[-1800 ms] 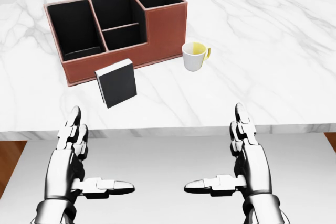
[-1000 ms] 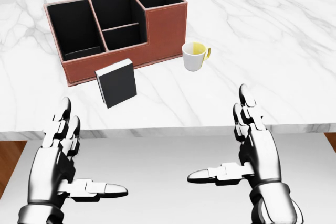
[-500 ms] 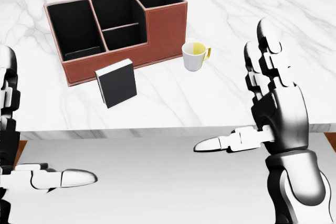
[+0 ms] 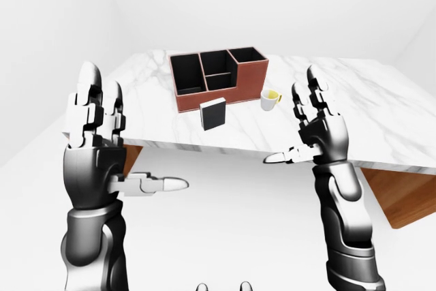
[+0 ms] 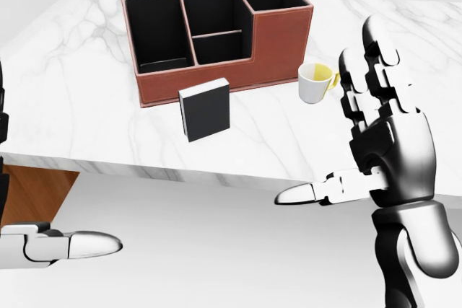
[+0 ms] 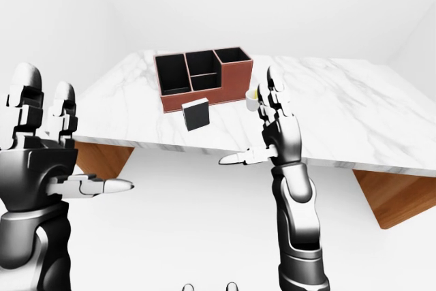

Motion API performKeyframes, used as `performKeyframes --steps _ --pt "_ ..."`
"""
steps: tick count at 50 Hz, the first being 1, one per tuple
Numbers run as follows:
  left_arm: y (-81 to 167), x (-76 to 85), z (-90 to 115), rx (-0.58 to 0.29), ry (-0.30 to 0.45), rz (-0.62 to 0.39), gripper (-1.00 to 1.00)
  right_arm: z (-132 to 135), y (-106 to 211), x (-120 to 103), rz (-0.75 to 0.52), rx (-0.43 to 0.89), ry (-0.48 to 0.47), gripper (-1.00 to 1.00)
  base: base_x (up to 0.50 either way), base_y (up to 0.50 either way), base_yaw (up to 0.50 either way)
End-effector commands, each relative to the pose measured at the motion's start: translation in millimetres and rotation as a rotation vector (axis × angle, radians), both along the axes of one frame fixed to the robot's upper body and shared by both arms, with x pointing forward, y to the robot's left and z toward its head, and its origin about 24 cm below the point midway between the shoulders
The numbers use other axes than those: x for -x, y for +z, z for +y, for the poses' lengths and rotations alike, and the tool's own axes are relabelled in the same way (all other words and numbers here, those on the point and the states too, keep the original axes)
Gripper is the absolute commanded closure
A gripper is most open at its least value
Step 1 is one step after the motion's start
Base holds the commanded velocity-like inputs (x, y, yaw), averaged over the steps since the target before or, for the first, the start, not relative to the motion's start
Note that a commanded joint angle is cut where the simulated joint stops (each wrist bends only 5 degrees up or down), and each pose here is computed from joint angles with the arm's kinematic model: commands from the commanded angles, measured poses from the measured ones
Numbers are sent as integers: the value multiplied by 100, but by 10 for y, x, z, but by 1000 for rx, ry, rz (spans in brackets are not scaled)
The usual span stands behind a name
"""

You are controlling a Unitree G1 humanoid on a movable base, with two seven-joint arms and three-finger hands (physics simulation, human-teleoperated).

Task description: Pick up the book and place it in the front compartment of the caddy.

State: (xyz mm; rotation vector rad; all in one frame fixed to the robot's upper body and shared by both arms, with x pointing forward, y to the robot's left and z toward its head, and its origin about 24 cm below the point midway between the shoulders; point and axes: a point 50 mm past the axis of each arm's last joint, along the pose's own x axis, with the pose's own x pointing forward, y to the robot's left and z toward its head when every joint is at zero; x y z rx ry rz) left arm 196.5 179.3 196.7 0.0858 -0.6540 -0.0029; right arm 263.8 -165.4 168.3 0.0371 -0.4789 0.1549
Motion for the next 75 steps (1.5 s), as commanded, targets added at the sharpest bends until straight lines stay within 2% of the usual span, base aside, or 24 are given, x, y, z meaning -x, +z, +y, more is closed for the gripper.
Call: performKeyframes --steps 1,5,11,18,26,35,39,49,75 --pt "100 0 16 -11 -6 -49 -100 -6 65 65 -35 -21 3 -100 0 0 0" --pt "117 -11 29 -8 -9 -58 -100 -10 84 96 -46 -25 4 -100 20 -13 0" --pt "47 -73 70 -9 -6 -17 -100 6 113 160 -66 -20 6 -100 35 -24 0" --pt "41 -66 106 -11 4 -13 -100 18 53 109 -36 -10 15 -100 36 -24 0" --pt "104 -19 136 -16 13 -45 -100 41 97 135 -57 -4 18 -100 35 -21 0" --pt "74 -6 133 -15 13 -31 -100 54 110 142 -64 3 13 -100 38 9 0" --pt "-23 -43 114 -12 6 19 -100 44 66 116 -43 3 13 -100 47 18 0" --pt "-67 -79 89 -8 -3 40 -100 40 40 97 -29 2 11 -100 48 17 0" --pt "74 0 96 -22 1 -33 -100 12 57 139 -41 -15 11 -100 37 11 0"
